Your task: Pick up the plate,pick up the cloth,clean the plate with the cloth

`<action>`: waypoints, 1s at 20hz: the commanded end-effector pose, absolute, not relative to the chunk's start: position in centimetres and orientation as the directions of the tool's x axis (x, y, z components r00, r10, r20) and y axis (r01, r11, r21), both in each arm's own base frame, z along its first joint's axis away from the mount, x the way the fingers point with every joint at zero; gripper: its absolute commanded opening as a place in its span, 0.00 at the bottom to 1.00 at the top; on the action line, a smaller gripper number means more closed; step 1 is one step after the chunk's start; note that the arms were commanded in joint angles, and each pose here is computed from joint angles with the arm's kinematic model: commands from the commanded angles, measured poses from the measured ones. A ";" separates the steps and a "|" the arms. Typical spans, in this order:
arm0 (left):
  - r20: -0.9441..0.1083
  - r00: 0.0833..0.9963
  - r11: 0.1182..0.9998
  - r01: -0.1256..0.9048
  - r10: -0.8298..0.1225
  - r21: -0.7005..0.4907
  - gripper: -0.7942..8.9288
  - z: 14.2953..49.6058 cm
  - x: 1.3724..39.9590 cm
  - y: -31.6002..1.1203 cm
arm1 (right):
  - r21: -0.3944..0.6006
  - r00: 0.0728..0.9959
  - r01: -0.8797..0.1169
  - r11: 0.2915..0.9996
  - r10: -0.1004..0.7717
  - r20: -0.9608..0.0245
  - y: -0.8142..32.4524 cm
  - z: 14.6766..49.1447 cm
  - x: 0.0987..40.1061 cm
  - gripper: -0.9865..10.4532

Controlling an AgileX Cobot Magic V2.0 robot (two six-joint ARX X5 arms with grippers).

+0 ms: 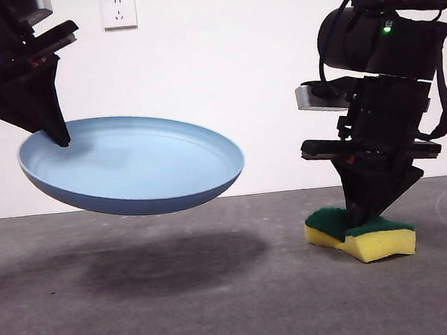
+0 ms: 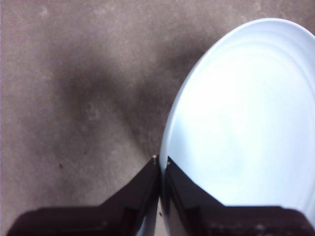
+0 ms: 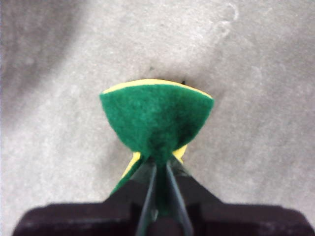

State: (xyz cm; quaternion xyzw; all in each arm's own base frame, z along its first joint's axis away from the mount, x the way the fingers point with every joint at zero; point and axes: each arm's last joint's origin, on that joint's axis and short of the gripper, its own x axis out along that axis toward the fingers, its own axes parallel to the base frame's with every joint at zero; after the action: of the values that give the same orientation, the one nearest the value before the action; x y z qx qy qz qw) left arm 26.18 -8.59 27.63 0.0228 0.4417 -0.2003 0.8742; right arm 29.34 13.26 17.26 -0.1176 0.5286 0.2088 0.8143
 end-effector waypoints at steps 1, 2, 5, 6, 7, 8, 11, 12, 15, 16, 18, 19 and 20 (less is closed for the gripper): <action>-0.759 0.557 0.916 0.380 -0.338 -0.129 0.07 28.0 26.4 -8.7 | 0.047 0.383 -0.450 0.892 0.240 -0.892 13.5 18.6 28.8 0.07; -0.755 0.561 0.916 0.381 -0.340 -0.129 0.07 28.0 26.5 -8.8 | 0.058 0.401 -0.448 0.892 0.258 -0.879 13.7 19.4 28.4 0.07; -0.757 0.560 0.916 0.379 -0.337 -0.128 0.07 27.6 27.0 -8.9 | 0.094 0.472 -0.471 0.877 0.340 -0.814 14.2 23.0 26.7 0.07; -0.761 0.553 0.916 0.381 -0.338 -0.129 0.07 27.3 27.1 -9.0 | 0.098 0.492 -0.481 0.871 0.361 -0.792 14.4 24.0 26.0 0.07; -0.767 0.545 0.914 0.384 -0.339 -0.131 0.07 27.0 27.3 -9.3 | 0.104 0.514 -0.496 0.862 0.388 -0.765 14.7 25.2 25.2 0.07; -0.772 0.539 0.913 0.386 -0.338 -0.131 0.07 26.7 27.5 -9.5 | 0.114 0.528 -0.504 0.856 0.410 -0.744 14.8 26.1 24.5 0.07; -0.776 0.521 0.903 0.404 -0.356 -0.144 0.07 26.1 27.7 -10.6 | 0.139 0.548 -0.545 0.827 0.476 -0.687 15.7 28.2 22.3 0.07; -0.776 0.514 0.900 0.409 -0.364 -0.152 0.07 25.9 27.6 -11.0 | 0.140 0.543 -0.562 0.815 0.491 -0.681 16.1 28.3 21.9 0.07; -0.776 0.487 0.874 0.458 -0.401 -0.163 0.07 25.9 26.9 -12.9 | 0.148 0.518 -0.595 0.790 0.518 -0.681 17.5 28.1 21.1 0.07; -0.777 0.476 0.862 0.479 -0.412 -0.164 0.07 25.9 26.6 -13.5 | 0.147 0.513 -0.608 0.780 0.528 -0.677 18.1 28.0 21.1 0.07; -0.777 0.457 0.843 0.511 -0.433 -0.169 0.07 25.9 26.0 -14.6 | 0.150 0.509 -0.621 0.769 0.541 -0.670 19.0 27.6 21.1 0.07; -0.776 0.446 0.834 0.522 -0.446 -0.180 0.07 25.9 25.6 -15.2 | 0.139 0.518 -0.616 0.776 0.531 -0.671 19.2 27.4 21.3 0.07; -0.774 0.429 0.819 0.540 -0.466 -0.193 0.07 25.9 25.3 -15.8 | 0.132 0.521 -0.612 0.780 0.522 -0.676 19.4 27.1 21.5 0.07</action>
State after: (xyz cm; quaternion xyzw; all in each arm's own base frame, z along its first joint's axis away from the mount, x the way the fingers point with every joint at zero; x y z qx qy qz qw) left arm 25.18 -15.51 25.94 0.0511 0.4424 -0.2971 0.8447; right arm 21.31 19.24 27.33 -0.0635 0.3629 0.3306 0.8689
